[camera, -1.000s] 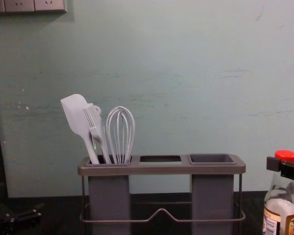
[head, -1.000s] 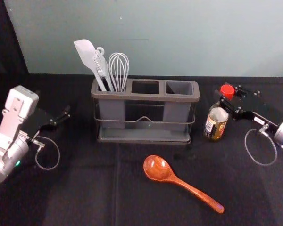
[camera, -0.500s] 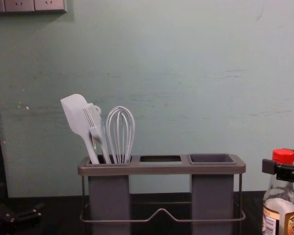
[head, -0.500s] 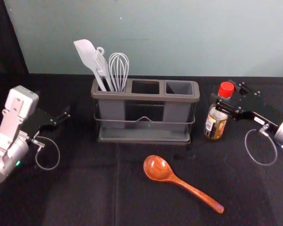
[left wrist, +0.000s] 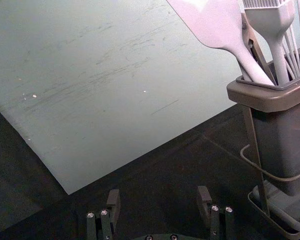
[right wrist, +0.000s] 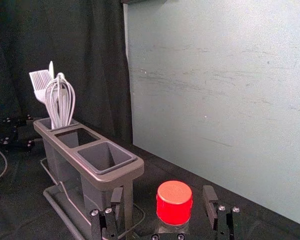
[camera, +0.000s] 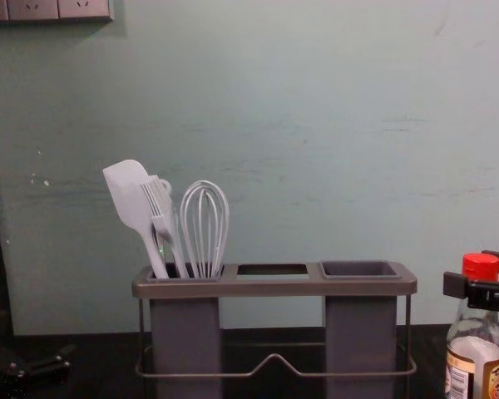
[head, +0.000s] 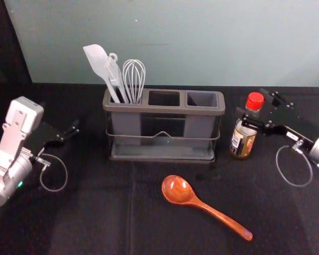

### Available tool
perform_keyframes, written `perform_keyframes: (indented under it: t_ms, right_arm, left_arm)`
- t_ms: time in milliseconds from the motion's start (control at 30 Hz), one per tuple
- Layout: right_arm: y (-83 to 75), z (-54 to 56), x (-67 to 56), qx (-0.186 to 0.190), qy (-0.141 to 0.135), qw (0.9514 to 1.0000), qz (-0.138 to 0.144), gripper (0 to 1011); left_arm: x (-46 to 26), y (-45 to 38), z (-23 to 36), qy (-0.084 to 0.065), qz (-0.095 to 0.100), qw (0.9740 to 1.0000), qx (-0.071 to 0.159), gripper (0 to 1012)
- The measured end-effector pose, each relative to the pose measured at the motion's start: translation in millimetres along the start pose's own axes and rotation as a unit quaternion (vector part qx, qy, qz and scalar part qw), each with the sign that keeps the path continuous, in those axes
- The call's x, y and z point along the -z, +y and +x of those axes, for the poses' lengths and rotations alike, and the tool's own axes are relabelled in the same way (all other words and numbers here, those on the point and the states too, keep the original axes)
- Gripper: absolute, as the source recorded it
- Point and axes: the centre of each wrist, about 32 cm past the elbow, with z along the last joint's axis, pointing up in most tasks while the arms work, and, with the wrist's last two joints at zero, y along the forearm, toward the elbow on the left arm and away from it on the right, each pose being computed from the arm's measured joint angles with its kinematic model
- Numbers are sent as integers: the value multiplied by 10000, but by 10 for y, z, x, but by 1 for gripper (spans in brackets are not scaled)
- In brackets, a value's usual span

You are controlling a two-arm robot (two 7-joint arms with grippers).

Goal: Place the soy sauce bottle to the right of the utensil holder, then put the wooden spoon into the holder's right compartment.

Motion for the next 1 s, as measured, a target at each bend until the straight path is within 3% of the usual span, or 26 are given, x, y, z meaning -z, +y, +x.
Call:
perform_keyframes:
  t_ms: [400, 733, 1000]
  right_arm:
    - [-25, -14, -66, -43, -98, 9999, 84, 1002]
    - [-81, -46, -279, -135, -206, 9993, 285, 1002]
    - [-93, -136, -494, -365, -275, 9984, 330, 1002]
  left_arm:
    - [0, 0, 0, 0, 0, 10000, 0, 1005]
    - [0, 0, 0, 0, 0, 10000, 0, 1005]
    - [0, 0, 0, 0, 0, 10000, 0, 1005]
